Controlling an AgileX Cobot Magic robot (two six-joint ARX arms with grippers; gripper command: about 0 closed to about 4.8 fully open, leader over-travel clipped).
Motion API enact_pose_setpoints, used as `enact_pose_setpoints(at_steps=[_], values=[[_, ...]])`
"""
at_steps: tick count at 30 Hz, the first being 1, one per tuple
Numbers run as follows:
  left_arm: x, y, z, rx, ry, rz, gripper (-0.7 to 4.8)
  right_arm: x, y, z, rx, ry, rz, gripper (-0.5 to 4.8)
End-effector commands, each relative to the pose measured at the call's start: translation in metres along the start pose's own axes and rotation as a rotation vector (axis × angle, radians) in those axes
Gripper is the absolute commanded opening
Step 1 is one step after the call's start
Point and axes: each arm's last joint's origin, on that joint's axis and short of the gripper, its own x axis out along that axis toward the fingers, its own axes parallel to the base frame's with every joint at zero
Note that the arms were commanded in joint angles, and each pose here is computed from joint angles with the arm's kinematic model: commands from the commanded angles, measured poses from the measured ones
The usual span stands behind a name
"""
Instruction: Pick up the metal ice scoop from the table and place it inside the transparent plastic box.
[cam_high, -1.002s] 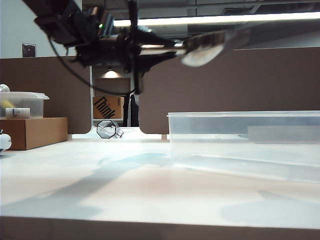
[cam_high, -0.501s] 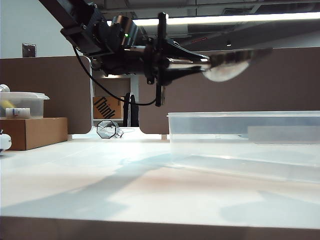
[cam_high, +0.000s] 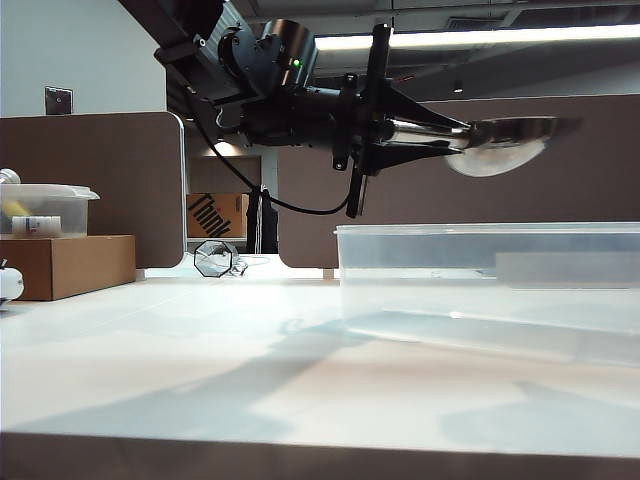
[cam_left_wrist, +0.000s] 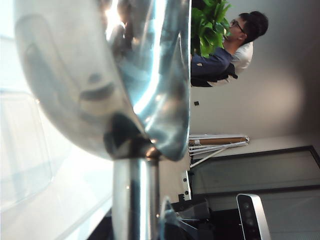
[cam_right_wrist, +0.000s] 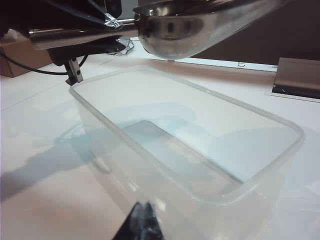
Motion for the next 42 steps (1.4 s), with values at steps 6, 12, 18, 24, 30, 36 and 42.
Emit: enact_pose_setpoints(at_steps=[6,12,18,24,30,36,42], values=[[-0.008,0.001,0.001,0.070,-0.011,0.037,-0.06,0.000,0.000,0.002,-0.004,-0.018,0.002,-0.01],[-0.009,0.009,-0.009,0.050,0.060,0.069,-0.06,0.000,0.000,0.002,-0.003,-0.018,0.002,-0.01],[-0.011,0.005,-0.013,0.042,0.152,-0.037,-0.06,0.000,0.000,0.002,-0.004,-0.017,0.002,-0.01],[-0.017,-0.006,-0.003,0.077,0.128,-0.043,-0.06,0.000,0.000,0.002,-0.004,-0.017,0.002,-0.01],[-0.024,-0.022,0.007,0.083,0.173,-0.134,-0.06,0.000,0.000,0.002,-0.003,-0.017,0.002,-0.01],[-0.030,-0.023,0.000,-0.014,0.225,-0.162,-0.06,0.000,0.000,0.002,-0.003,-0.017,0.002,-0.01],[-0.033,-0.015,-0.016,-0.260,0.278,-0.123,-0.06,0.000,0.000,0.002,-0.004,-0.017,0.002,-0.01]])
